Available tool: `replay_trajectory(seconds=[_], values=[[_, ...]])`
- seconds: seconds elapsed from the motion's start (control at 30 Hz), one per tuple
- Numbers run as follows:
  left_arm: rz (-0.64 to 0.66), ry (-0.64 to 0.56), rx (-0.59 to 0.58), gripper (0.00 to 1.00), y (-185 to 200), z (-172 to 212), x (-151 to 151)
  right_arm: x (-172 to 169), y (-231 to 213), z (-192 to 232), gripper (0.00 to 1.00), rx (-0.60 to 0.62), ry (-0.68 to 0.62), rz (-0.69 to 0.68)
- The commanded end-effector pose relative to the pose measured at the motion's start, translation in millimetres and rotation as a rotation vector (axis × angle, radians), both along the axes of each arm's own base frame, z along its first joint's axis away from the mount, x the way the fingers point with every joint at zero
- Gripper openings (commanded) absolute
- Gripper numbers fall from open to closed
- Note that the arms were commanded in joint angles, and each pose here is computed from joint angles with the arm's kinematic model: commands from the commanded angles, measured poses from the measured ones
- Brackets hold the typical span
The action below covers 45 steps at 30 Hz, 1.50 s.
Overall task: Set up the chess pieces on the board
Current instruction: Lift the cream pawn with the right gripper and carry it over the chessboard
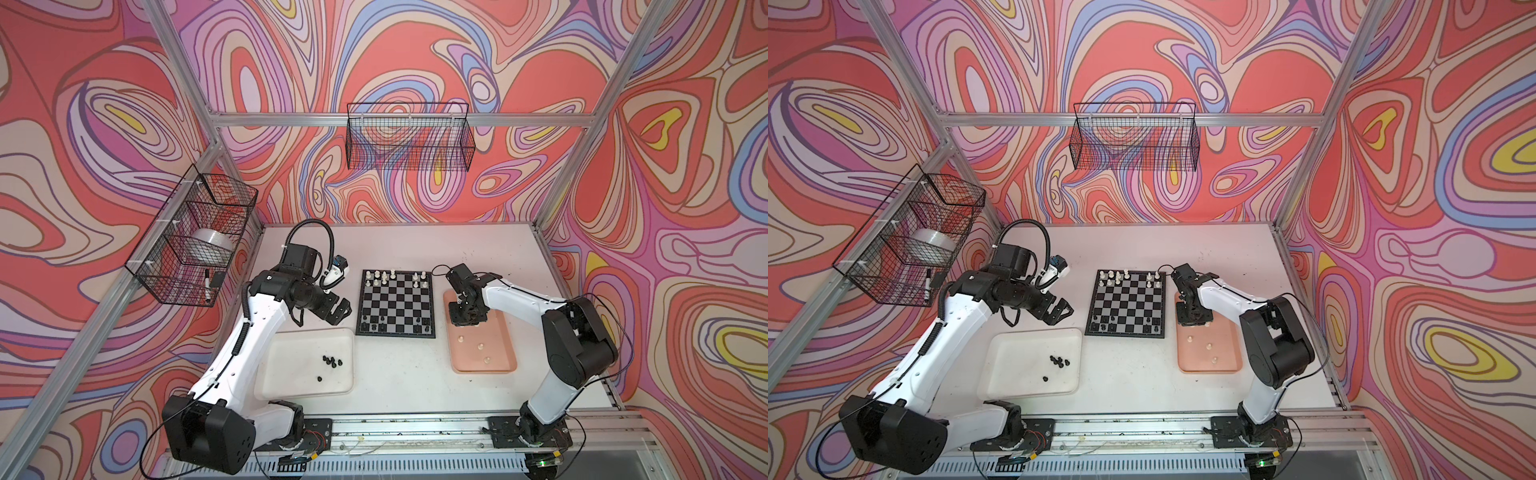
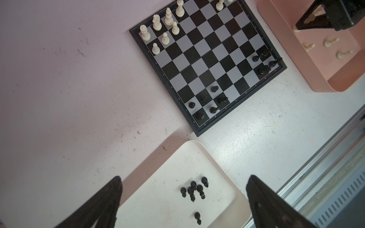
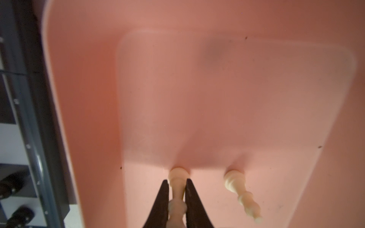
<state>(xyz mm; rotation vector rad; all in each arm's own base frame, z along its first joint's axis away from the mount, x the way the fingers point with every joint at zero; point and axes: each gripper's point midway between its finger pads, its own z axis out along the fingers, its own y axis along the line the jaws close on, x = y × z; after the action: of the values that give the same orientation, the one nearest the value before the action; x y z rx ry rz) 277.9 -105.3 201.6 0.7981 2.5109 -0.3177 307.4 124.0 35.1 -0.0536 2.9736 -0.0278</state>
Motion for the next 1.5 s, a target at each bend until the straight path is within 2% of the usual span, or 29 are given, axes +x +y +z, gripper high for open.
replay_trajectory(seconds=[0.0,0.37,0.73,1.17,1.47], values=[[-0.009,0.005,-0.005,0.99,-2,5,-4,3,-2,-1,0.14,-0.019,-0.004,0.006],[-0.006,0.002,0.000,0.99,-1,6,-3,9,3,15,0.13,-0.025,-0.011,0.031],[-0.002,-0.010,0.005,0.99,0,8,-5,32,21,44,0.13,-0.043,-0.034,0.095],[0.000,-0.029,0.006,0.99,2,11,-6,82,76,77,0.13,-0.018,-0.109,0.194],[0.000,-0.037,0.004,0.99,2,13,-9,114,122,80,0.13,0.021,-0.152,0.256]])
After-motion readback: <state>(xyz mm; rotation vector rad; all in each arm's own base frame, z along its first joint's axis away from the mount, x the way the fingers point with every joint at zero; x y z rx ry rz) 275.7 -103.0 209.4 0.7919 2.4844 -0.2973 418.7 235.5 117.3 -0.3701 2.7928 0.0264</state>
